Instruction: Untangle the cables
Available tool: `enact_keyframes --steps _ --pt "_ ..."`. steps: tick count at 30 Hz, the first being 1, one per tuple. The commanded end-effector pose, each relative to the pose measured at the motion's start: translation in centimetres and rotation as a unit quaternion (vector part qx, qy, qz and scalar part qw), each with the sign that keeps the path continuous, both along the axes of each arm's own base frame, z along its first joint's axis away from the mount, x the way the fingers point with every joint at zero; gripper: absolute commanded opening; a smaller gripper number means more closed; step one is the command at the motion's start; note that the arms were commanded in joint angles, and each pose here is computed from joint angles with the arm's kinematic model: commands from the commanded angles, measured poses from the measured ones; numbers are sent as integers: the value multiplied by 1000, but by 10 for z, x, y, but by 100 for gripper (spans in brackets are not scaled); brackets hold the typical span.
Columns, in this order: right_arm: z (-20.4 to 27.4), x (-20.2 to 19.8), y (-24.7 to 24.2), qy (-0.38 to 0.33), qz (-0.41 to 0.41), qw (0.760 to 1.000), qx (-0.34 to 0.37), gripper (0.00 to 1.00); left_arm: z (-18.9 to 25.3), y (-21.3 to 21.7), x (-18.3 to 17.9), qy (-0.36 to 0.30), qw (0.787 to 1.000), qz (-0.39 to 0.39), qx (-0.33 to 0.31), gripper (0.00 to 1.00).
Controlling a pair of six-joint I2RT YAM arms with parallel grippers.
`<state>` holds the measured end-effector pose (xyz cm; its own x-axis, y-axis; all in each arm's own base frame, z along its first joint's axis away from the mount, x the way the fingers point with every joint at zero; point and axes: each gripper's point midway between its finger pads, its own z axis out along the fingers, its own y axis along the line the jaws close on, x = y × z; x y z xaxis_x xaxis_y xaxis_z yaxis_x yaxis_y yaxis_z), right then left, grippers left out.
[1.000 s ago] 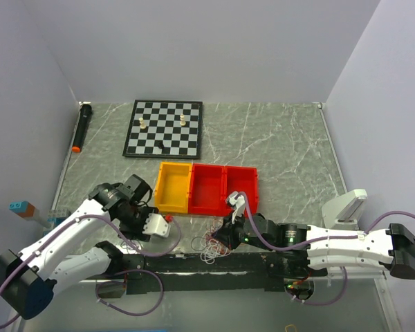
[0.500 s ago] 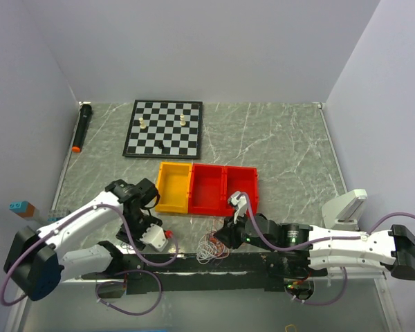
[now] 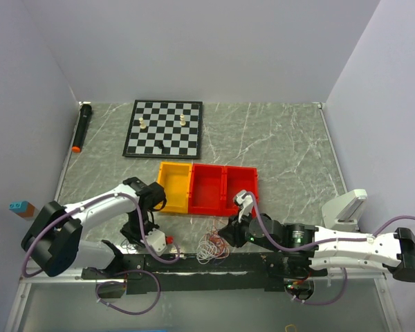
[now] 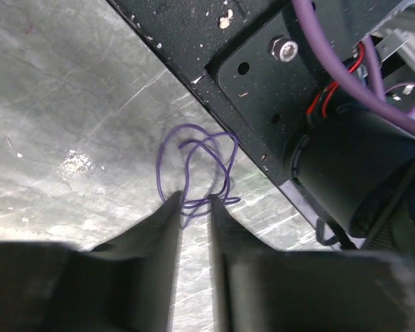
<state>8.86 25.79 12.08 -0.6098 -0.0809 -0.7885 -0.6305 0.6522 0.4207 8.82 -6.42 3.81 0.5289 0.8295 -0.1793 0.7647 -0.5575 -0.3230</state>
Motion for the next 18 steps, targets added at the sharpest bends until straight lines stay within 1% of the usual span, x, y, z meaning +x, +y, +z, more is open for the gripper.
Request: enact_keyframes --steps 1,2,3,6,8,10,12,14,18 --pt "21 8 0 -13 -16 1000 22 29 -2 -5 5 -18 999 -26 -24 19" --pt "20 8 0 -13 -16 1000 21 28 -2 -7 7 -23 999 -23 -28 13" --pt "20 8 0 -13 -15 1000 20 28 -2 -8 8 -27 999 -19 -29 10" --pt "21 8 1 -13 -14 1000 18 27 2 -12 12 -39 998 -13 -38 6" --pt "20 8 0 -13 -15 1000 17 26 5 -15 16 -51 998 -10 -48 1" --pt "21 9 -1 -13 -19 1000 20 25 14 -28 29 -77 995 7 -69 1" --pt "20 9 -2 -11 -20 999 22 25 40 -51 52 -115 987 36 -107 1" --pt "20 8 -3 -10 -20 999 23 24 71 -72 69 -138 978 65 -141 1" --pt "19 8 -4 -9 -21 1000 21 23 132 -106 87 -156 957 121 -211 1"
